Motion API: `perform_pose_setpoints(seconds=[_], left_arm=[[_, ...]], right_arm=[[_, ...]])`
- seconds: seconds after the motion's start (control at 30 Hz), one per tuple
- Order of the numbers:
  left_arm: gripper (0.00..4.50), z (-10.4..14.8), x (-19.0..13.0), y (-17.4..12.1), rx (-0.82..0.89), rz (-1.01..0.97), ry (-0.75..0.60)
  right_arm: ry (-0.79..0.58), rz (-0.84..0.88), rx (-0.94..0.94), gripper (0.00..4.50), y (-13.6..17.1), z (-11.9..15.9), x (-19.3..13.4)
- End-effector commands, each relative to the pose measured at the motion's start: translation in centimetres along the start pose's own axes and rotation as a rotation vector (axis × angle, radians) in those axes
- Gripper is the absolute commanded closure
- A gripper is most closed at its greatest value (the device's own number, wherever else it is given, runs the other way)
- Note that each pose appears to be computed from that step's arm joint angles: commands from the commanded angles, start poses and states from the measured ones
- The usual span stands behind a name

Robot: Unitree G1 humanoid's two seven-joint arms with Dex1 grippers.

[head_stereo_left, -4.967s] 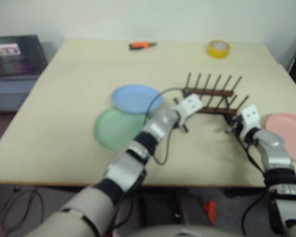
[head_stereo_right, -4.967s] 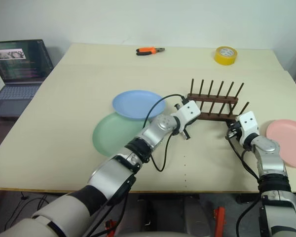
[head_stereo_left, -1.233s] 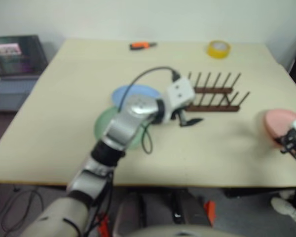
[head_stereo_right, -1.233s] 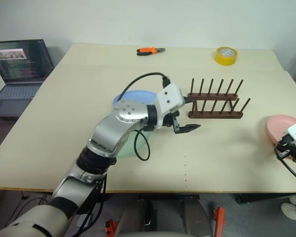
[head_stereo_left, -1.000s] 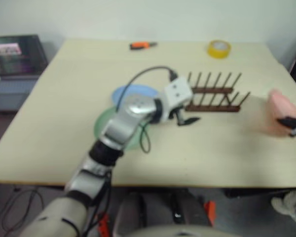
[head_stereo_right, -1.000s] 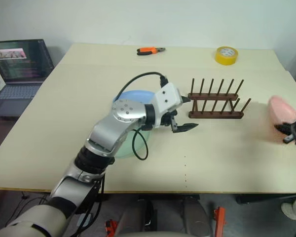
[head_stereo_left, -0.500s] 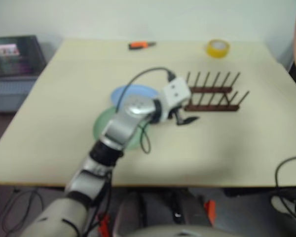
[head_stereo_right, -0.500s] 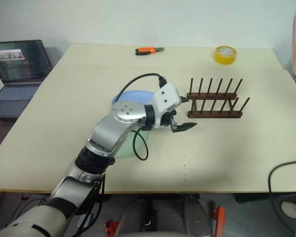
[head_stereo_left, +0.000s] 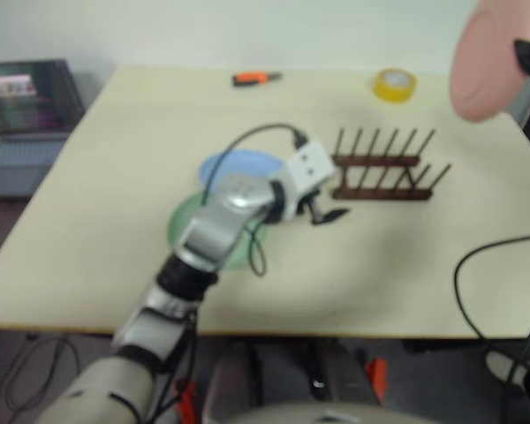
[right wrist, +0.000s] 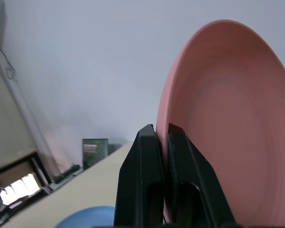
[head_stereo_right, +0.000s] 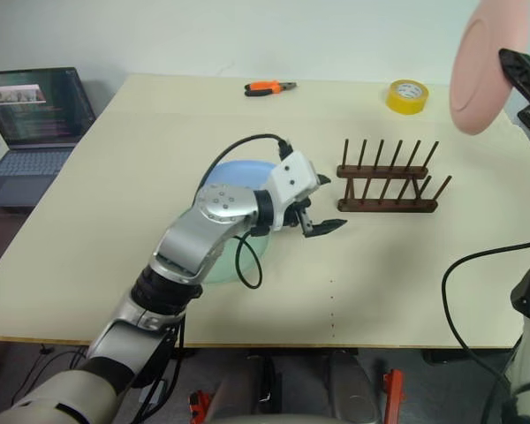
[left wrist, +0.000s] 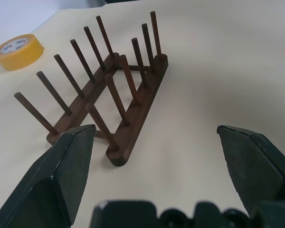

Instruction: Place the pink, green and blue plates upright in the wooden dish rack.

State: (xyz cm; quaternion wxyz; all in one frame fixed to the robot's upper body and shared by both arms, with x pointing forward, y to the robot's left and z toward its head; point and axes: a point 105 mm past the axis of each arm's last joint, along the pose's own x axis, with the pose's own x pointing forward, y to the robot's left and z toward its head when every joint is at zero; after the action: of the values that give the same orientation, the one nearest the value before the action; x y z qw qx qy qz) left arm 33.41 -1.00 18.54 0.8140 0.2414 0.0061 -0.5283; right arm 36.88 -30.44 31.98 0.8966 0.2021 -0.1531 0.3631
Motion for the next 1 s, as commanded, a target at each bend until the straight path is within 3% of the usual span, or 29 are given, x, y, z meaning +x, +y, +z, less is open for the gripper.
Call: perform_pose_setpoints(seconds=[0.03,1.0], left_arm=[[0.0,1.1,-0.4,0.2,0.037,0.024,-0.029],[0.0,0.7,0.0,-0.8,0.03,0.014,-0.004]], right_arm=[[-0.054,0.063,0.023,4.48,1.0,1.4,0.4],[-0.009,-0.027,0.125,4.48,-0.2,-1.8,-1.3]])
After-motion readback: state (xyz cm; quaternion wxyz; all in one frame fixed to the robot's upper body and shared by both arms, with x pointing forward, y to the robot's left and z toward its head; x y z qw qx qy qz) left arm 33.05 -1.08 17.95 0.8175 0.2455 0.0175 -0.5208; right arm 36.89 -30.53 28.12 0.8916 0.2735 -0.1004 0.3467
